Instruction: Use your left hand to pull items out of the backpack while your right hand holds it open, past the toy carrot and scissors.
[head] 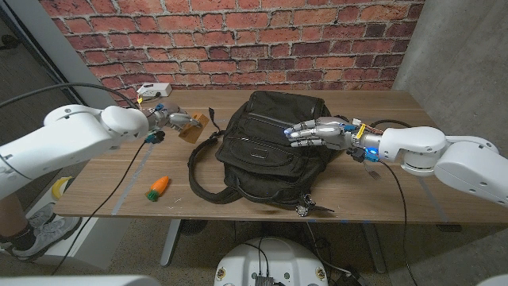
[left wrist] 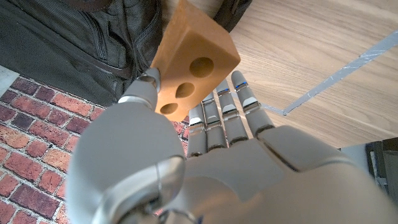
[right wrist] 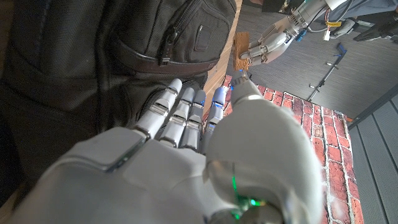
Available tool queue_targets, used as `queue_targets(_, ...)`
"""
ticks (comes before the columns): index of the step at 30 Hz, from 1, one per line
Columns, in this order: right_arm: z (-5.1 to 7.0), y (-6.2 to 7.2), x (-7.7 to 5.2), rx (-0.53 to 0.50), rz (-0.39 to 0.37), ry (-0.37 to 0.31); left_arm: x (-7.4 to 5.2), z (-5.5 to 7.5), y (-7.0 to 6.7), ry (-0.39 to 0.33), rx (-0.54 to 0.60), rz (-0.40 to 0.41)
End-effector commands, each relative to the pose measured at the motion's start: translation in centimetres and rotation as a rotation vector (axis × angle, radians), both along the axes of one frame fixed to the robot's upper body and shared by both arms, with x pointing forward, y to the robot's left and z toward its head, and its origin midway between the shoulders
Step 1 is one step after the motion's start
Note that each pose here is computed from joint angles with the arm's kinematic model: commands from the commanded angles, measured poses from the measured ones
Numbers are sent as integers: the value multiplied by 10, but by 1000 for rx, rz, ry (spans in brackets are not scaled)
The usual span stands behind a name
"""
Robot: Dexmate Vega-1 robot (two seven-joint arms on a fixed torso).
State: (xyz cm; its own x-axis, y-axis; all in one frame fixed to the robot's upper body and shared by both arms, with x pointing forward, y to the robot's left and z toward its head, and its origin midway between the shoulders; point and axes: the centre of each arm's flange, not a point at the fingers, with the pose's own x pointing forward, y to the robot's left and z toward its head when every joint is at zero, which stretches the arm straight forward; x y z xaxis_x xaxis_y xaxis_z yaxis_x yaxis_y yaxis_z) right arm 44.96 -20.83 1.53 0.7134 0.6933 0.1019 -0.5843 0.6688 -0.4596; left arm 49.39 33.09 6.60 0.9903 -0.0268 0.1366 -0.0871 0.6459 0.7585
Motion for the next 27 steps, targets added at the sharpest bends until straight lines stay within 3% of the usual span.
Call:
queue_targets(1,2,-2,13,23,32,-14,-6,-3,5,-14,6,43)
queue_targets(10,7,-6,22,22,37,-58,-6,-5,6,-54,33,92)
queue_targets(27,10,-17,40,61,37,-101,-1,-5,4,-39,57,113)
